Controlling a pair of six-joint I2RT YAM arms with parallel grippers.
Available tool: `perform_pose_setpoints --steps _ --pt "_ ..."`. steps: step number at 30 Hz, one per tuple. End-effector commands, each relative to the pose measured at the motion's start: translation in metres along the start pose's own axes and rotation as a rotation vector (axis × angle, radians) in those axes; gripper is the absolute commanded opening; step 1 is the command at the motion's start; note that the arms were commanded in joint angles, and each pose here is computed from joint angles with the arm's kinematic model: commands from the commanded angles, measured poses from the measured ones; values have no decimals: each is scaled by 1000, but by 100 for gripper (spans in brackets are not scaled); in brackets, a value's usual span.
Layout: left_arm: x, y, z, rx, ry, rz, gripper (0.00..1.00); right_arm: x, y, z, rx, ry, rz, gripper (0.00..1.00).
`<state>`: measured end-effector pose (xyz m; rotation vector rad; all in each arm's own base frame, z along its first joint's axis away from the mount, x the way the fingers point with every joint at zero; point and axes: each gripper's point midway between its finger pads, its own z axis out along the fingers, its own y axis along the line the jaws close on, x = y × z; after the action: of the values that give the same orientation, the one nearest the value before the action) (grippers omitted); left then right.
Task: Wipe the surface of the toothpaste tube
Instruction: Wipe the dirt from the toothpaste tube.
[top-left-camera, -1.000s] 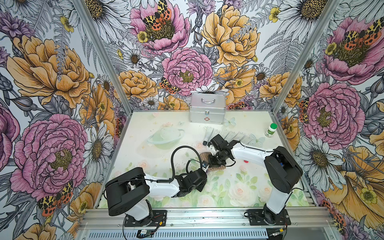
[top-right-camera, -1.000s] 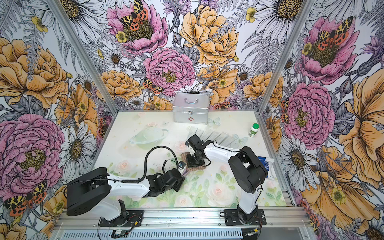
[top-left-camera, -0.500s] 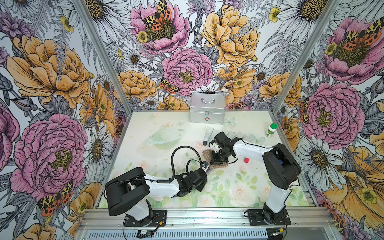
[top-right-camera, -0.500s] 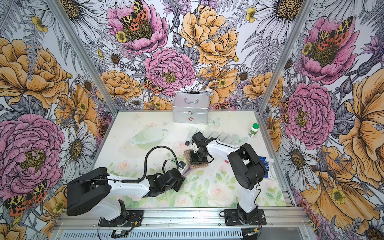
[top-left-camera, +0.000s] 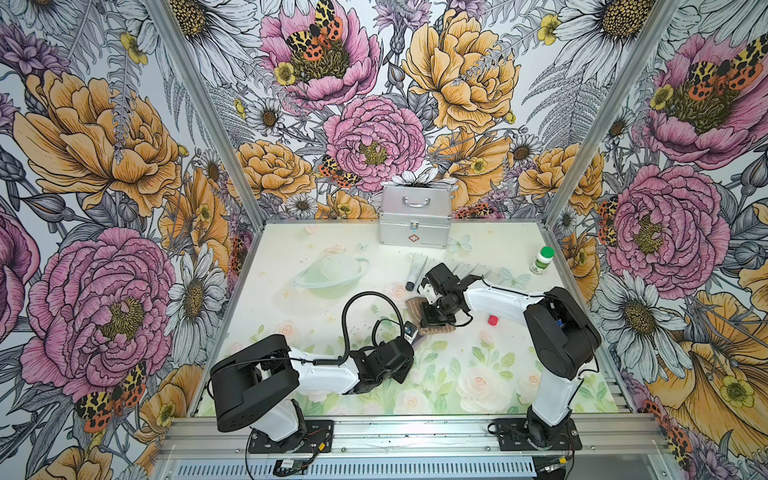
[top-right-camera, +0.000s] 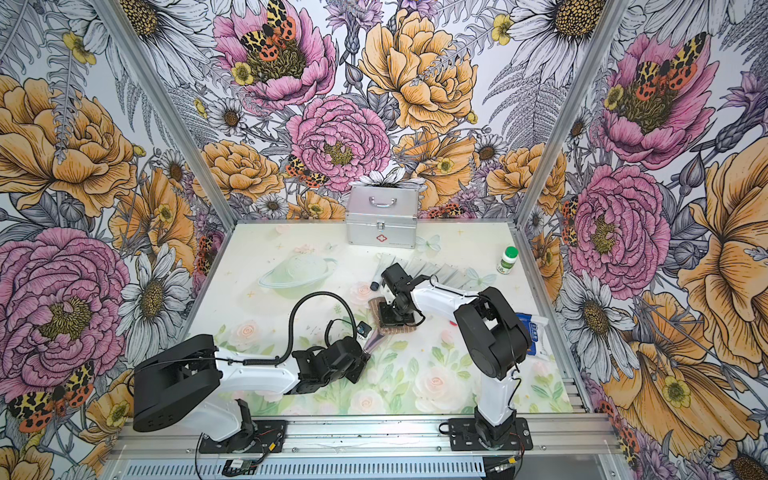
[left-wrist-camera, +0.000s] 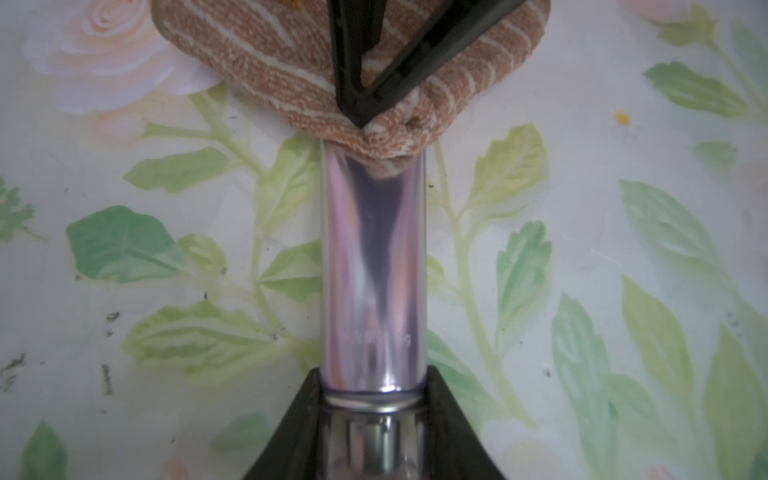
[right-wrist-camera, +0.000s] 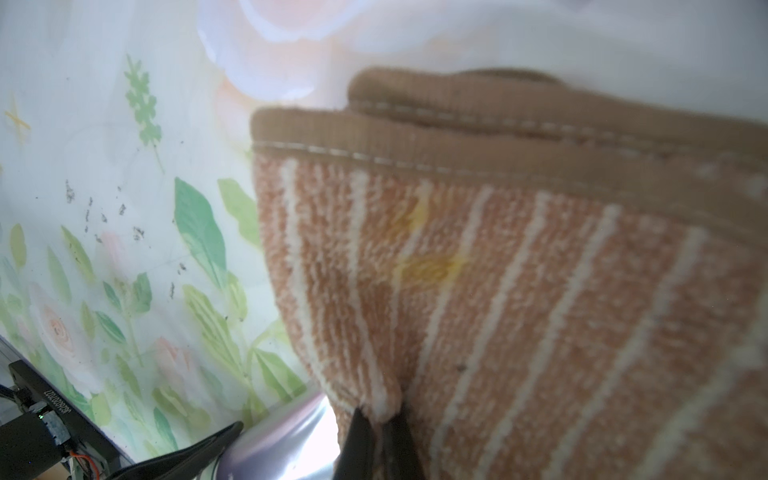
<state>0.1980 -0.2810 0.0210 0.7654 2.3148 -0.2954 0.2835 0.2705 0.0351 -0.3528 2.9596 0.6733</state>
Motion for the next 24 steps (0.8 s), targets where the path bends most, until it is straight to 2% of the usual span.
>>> perform_pose_setpoints --steps 1,6,17,20,24 --pt "-4 6 0 -15 -10 -6 28 32 15 8 -20 88 -10 0" --pt "-4 6 0 -14 -10 -6 28 41 11 13 7 103 -24 0" --pt "-4 8 -2 -16 -16 -13 27 17 -60 26 159 88 55 0" --pt "-4 8 -2 -15 -14 -12 28 11 -61 27 160 83 58 0" --pt "-4 7 -2 -16 -15 -11 27 16 -42 23 115 85 42 0"
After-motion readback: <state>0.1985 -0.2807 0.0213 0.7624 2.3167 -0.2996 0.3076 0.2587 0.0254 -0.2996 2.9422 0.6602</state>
